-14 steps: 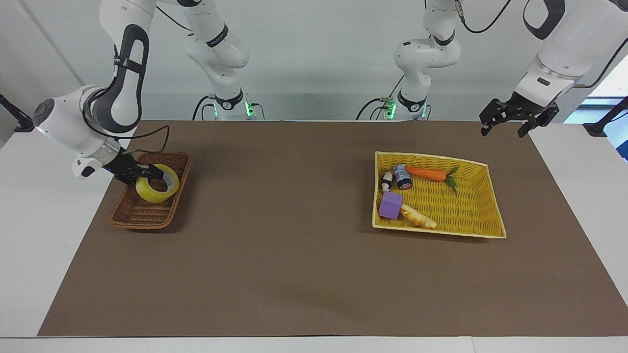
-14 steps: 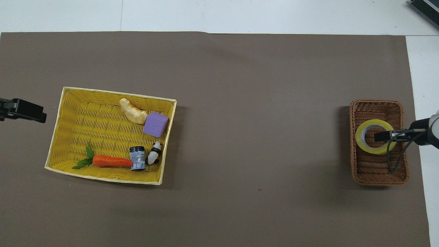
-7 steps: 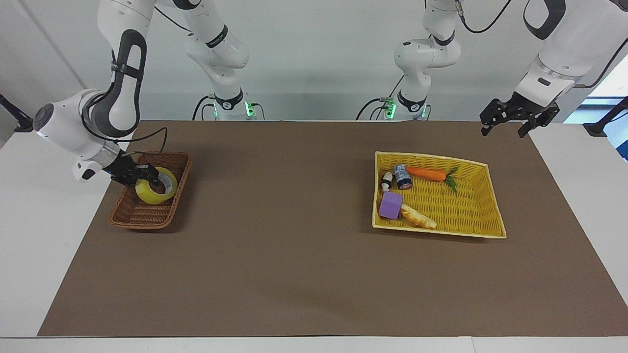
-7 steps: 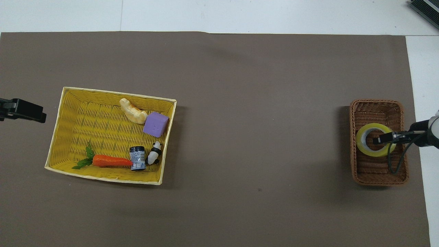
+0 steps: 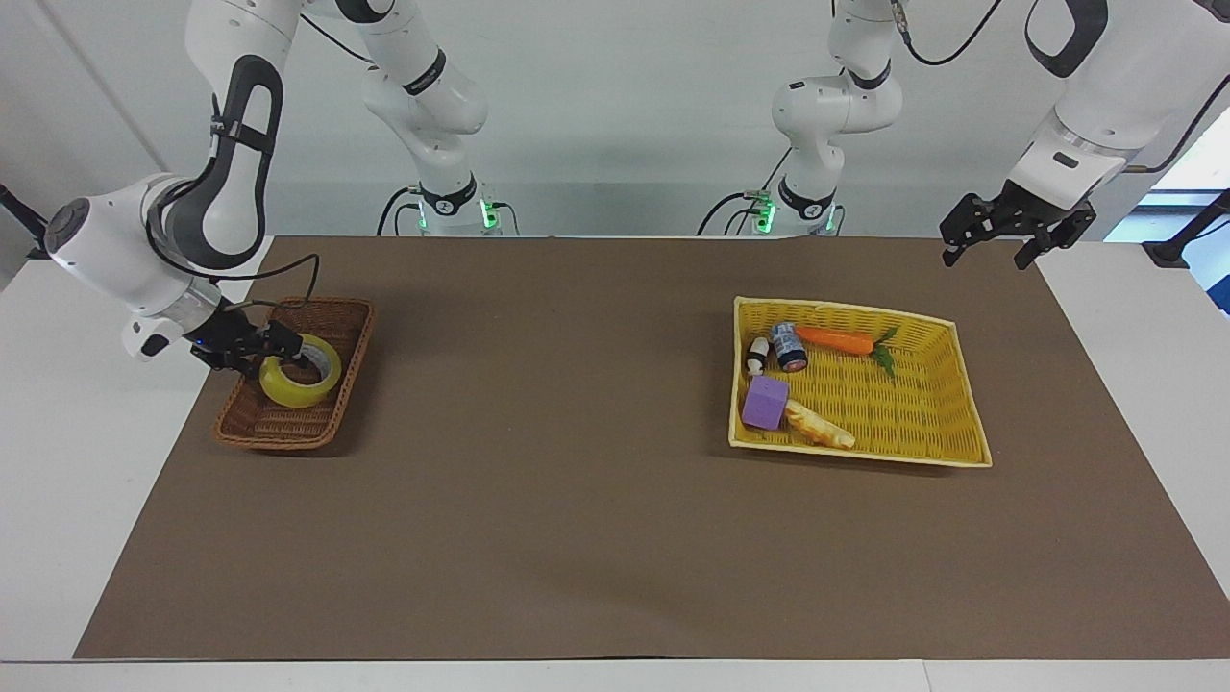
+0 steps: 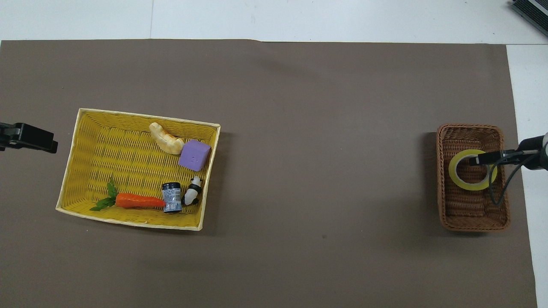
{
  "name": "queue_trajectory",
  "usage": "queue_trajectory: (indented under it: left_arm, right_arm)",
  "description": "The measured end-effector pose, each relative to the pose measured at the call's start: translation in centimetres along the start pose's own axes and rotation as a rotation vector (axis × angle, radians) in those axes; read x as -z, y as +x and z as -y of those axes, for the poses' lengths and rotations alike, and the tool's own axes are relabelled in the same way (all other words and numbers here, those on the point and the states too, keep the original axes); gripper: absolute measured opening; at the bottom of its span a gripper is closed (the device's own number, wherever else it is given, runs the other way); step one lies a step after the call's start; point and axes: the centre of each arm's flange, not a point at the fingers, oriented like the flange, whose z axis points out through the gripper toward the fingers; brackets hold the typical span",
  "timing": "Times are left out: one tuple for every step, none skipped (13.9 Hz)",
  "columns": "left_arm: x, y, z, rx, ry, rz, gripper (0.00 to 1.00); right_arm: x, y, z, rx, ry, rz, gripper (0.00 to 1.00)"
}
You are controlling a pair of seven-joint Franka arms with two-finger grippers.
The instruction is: Move tape to another basket
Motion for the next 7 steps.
queue_trajectory:
  left_arm:
    - [0.0,0.0,0.0,0.0,0.0,0.0,1.0]
    - [0.0,0.0,0.0,0.0,0.0,0.0,1.0]
    - [0.0,0.0,0.0,0.0,0.0,0.0,1.0]
    - [0.0,0.0,0.0,0.0,0.0,0.0,1.0]
    - [0.0,0.0,0.0,0.0,0.0,0.0,1.0]
    - [0.0,0.0,0.0,0.0,0.0,0.0,1.0]
    - [0.0,0.0,0.0,0.0,0.0,0.0,1.0]
  right_arm:
    - [0.5,0.7,0.5,0.004,-0.007,-0.011,1.0]
    - [1.1,1.5,1.5,0.002,-0.014,-0.024,1.0]
    - [1.7,2.4,2.8,0.0,-0.021,-0.036,1.0]
    - [2.2,3.5,4.7,-0.006,-0.027,-0.048,1.0]
    - [2.5,4.3,6.5,-0.006,-0.042,-0.05,1.0]
    - [2.8,5.1,8.4,-0.006,-0.083,-0.042,1.0]
    - [3.1,5.7,10.0,-0.01,-0.124,-0.038,1.0]
